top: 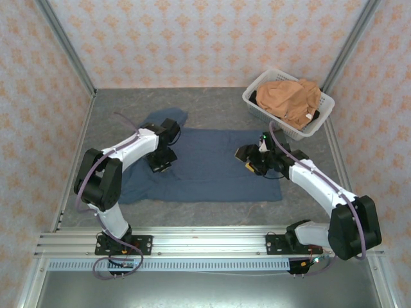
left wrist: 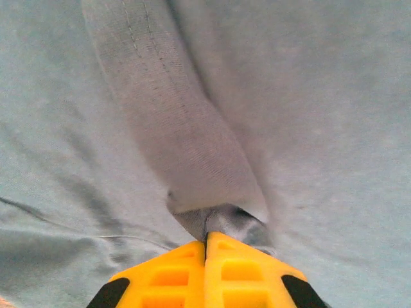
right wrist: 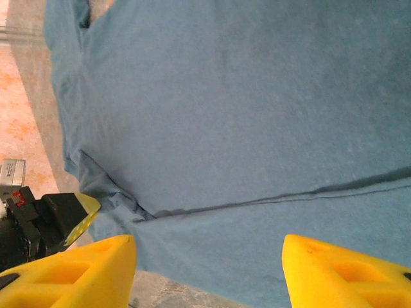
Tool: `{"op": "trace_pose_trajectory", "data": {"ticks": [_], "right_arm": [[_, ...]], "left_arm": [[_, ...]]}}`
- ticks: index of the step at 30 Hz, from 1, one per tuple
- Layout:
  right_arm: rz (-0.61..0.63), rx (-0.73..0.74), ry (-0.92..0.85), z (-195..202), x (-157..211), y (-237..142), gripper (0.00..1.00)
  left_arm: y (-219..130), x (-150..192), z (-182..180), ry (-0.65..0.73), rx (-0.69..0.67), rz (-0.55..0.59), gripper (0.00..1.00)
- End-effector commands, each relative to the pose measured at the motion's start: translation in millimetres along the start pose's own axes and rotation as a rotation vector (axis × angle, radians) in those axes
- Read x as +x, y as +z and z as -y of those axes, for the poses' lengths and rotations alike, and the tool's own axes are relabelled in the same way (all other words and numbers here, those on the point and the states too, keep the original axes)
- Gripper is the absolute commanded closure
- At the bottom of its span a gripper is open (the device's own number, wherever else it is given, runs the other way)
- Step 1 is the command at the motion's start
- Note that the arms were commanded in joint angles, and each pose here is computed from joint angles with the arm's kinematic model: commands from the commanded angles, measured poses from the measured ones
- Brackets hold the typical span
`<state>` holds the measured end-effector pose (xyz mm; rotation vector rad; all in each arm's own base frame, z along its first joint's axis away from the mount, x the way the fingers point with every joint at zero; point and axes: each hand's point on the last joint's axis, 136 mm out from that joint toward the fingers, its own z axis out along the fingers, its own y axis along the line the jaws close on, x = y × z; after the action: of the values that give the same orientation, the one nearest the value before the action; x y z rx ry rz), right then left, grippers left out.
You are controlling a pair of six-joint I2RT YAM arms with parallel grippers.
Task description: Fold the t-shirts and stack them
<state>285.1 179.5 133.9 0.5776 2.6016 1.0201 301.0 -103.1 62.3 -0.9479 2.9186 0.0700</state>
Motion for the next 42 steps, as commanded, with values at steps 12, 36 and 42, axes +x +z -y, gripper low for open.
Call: {"op": "trace_pose_trajectory", "data": {"ticks": [12, 36, 42], "right_arm": [[0.022, 0.02, -0.009, -3.9, -3.7, -9.1, 0.39], [0.169, 0.483, 0.31, 144.7, -25.3, -23.5, 0.66], [0.168, 0.558, 0.303, 155.6, -54.3, -12.5, 0.83]], "left_arm": [[9.9, -30.8, 48.5, 0.199, -0.066, 0.049, 1.0], [-14.5, 3.2, -76.3, -0.041, -0.059, 0.008, 0.57], [-5.7, 16.9, -122.2, -0.132, -0.09, -0.032, 0.61]]}}
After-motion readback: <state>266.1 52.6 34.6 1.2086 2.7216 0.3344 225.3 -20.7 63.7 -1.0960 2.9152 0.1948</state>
